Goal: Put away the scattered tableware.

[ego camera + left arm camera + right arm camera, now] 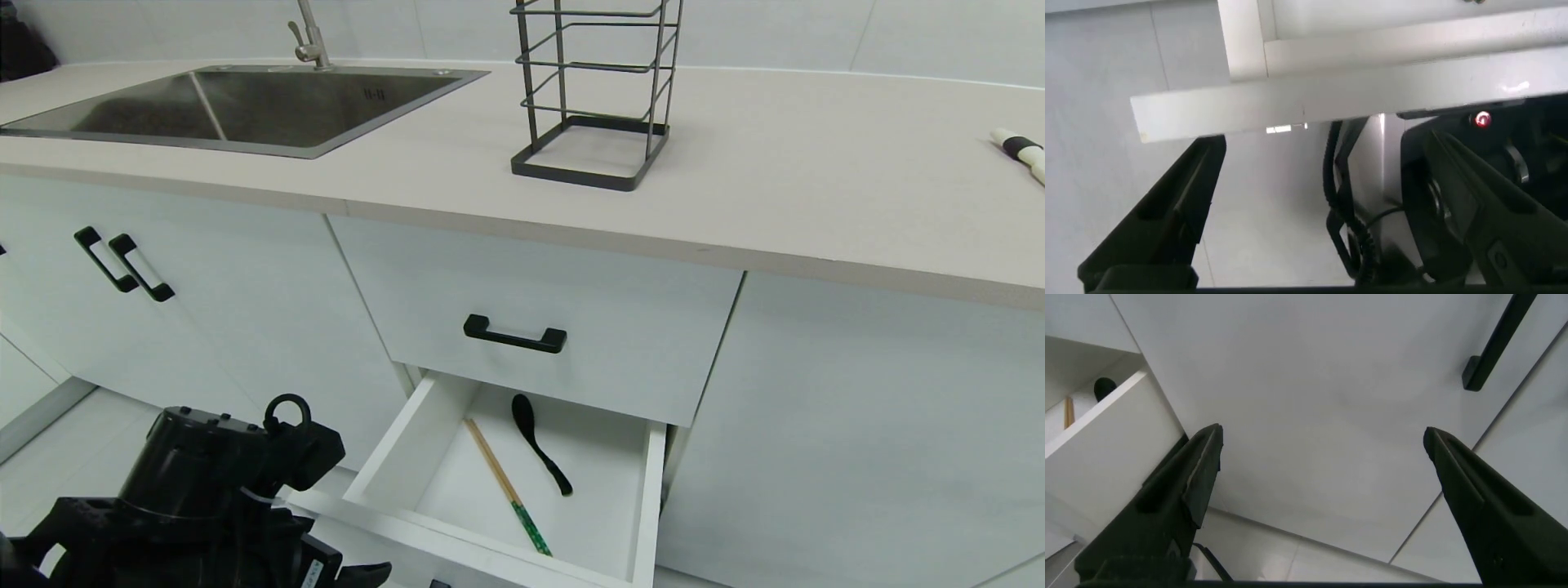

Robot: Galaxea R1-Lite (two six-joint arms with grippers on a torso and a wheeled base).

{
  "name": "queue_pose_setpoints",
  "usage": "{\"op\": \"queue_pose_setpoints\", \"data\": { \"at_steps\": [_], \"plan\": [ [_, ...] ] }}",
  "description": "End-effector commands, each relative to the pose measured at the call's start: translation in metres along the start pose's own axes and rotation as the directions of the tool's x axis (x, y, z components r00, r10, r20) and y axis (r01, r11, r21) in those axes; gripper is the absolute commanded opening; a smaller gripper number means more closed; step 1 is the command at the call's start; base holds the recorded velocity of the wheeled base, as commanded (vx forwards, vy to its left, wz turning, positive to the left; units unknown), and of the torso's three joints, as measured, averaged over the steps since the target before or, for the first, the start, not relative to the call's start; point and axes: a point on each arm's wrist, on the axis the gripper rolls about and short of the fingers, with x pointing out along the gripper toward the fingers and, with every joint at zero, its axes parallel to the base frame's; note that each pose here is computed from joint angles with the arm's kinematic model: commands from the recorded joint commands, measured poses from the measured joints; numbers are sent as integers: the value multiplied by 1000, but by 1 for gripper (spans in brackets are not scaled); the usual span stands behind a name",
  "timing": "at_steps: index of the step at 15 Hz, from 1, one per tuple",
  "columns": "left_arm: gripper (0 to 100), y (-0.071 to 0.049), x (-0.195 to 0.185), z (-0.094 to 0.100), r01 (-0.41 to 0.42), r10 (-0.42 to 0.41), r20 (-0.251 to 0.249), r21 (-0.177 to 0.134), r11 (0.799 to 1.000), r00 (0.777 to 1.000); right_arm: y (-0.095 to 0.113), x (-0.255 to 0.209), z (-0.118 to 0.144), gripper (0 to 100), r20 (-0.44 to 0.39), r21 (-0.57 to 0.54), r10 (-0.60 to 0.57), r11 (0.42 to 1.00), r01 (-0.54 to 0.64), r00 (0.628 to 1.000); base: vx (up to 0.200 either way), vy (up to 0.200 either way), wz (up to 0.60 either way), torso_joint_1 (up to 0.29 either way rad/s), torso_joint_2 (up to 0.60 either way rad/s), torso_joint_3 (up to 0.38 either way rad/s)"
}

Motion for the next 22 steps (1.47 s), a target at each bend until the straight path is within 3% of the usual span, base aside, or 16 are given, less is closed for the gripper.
{"op": "queue_pose_setpoints", "data": {
  "at_steps": [1, 10, 14, 19, 22],
  "plan": [
    [100, 0, 10, 3, 0, 0, -2, 0, 1000, 1000, 0, 0, 0, 100, -1, -1, 1, 1000, -1, 1000, 0, 0, 0, 0, 0, 0],
    [100, 0, 28, 20, 1, -1, 135, 1, 1000, 991, 0, 0, 0, 100, -1, -1, 0, 1000, 0, 1000, 0, 0, 0, 0, 0, 0],
    [100, 0, 40, 30, 3, -3, 226, 3, 1000, 974, 0, 0, 0, 100, -1, -1, 0, 1000, 0, 1000, 0, 0, 0, 0, 0, 0],
    [100, 0, 40, 34, 5, -6, 257, 3, 1000, 966, 0, 0, 0, 100, -1, -1, 0, 1000, 0, 1000, 0, 0, 0, 0, 0, 0],
    [100, 0, 47, 40, 15, -17, 312, 7, 1000, 950, 0, 0, 0, 100, -1, -1, 0, 1000, 0, 1000, 0, 0, 0, 0, 0, 0]
  ]
}}
